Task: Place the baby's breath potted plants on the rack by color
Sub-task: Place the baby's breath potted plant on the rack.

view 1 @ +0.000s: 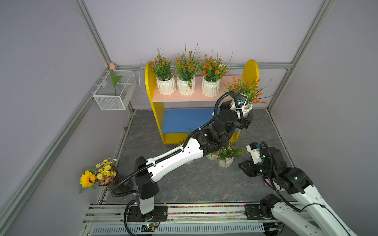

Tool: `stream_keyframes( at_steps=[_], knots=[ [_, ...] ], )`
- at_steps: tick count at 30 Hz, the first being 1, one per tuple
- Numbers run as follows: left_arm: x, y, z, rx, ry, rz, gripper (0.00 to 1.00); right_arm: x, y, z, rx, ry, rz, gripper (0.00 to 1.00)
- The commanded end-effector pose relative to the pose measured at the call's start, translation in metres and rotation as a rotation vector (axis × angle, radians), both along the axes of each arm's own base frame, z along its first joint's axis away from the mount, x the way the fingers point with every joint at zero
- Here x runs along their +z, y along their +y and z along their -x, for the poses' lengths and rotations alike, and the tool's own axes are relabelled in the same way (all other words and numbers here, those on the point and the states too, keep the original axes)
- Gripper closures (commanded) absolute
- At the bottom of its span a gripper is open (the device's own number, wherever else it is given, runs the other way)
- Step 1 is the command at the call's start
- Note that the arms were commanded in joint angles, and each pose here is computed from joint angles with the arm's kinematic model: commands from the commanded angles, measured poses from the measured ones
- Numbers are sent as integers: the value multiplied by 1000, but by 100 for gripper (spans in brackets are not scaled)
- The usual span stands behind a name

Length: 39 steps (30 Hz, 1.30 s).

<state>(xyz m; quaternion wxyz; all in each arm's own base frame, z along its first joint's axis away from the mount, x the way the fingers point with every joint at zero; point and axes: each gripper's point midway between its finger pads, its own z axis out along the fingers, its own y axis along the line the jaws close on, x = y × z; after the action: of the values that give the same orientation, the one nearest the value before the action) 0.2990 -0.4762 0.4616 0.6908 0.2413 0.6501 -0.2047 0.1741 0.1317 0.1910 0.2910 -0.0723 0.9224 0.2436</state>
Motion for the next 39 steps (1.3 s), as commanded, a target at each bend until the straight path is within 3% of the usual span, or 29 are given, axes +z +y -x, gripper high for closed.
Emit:
stream_keyframes(
  at_steps=[1, 18, 39],
  knots=[
    [42, 3, -4, 22, -74, 67, 70, 3, 3, 2, 12, -17, -31, 67],
    [80, 9, -49, 102, -143, 113, 69, 4, 5, 3, 23, -17, -37, 67],
    [69, 11, -92, 117, -79, 259, 69, 4, 3, 2, 12, -19, -32, 67]
  ],
)
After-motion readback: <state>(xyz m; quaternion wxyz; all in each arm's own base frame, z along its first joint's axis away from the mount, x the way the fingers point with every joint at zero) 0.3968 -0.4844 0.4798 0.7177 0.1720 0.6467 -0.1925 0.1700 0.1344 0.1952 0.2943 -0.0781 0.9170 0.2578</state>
